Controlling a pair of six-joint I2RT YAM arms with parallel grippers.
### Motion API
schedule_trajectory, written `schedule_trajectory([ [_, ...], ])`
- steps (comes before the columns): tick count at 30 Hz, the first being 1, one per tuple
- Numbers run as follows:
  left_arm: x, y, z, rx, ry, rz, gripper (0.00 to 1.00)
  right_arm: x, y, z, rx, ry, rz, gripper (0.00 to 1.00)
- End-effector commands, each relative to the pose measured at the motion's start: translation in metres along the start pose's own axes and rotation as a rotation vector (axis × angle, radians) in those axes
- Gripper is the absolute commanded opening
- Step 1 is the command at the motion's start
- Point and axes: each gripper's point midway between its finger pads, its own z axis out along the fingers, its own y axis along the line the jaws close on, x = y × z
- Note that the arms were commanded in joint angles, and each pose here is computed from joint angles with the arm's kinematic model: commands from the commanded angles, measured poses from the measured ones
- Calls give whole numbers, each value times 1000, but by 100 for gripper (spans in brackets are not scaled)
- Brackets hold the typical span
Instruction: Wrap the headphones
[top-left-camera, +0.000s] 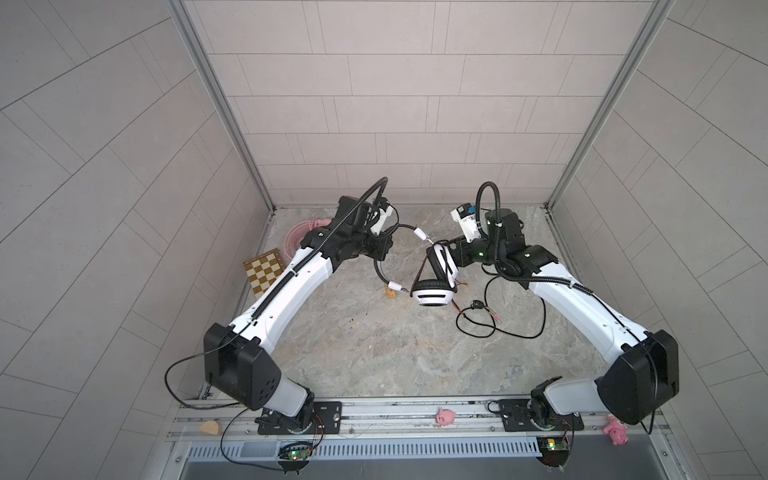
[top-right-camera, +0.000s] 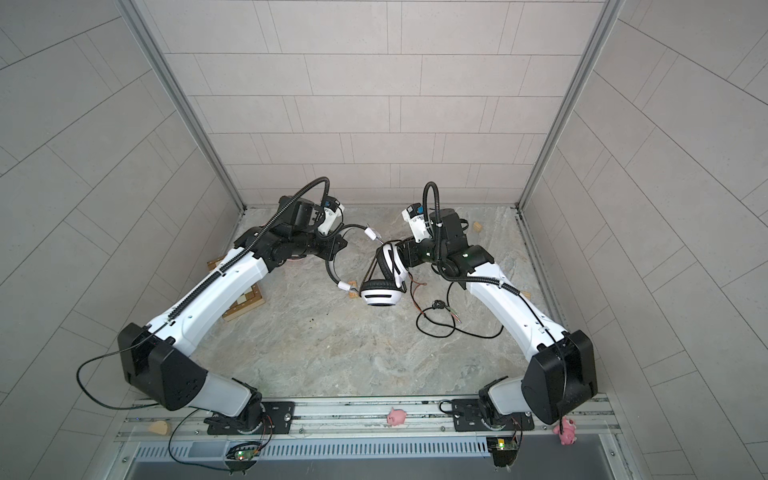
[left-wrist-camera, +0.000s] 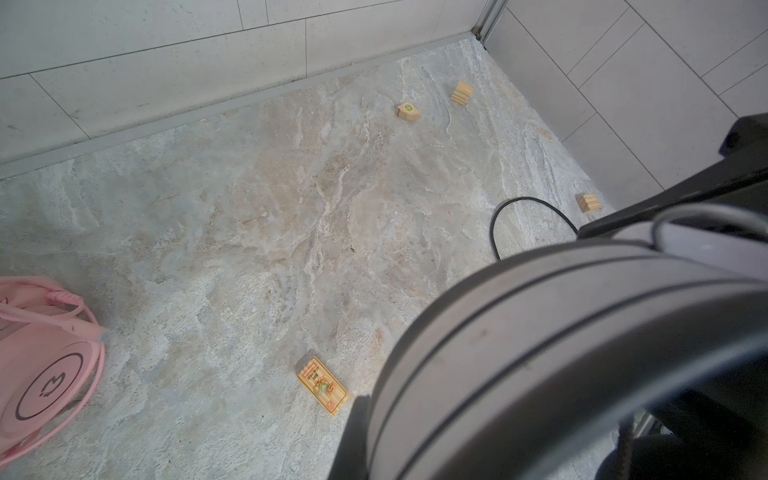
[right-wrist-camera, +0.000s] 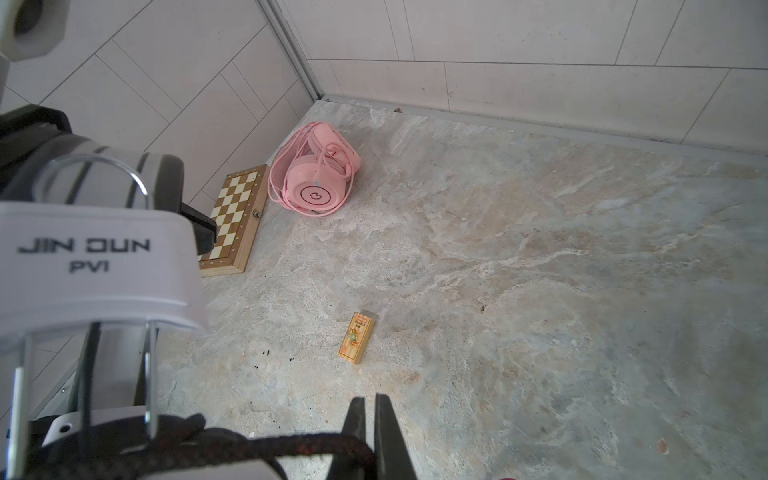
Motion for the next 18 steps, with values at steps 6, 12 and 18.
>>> schedule_trajectory([
  [6,-48,-46,-44,187,-160,-27,0,0,-5,20,-48,-24,57,11],
  [12,-53,-57,-53,241,-157,-45,0,3,-5,28,-77,-34,68,22],
  [18,-53,-68,-56,304,-124,-57,0,12,-5,35,-81,-21,67,33],
])
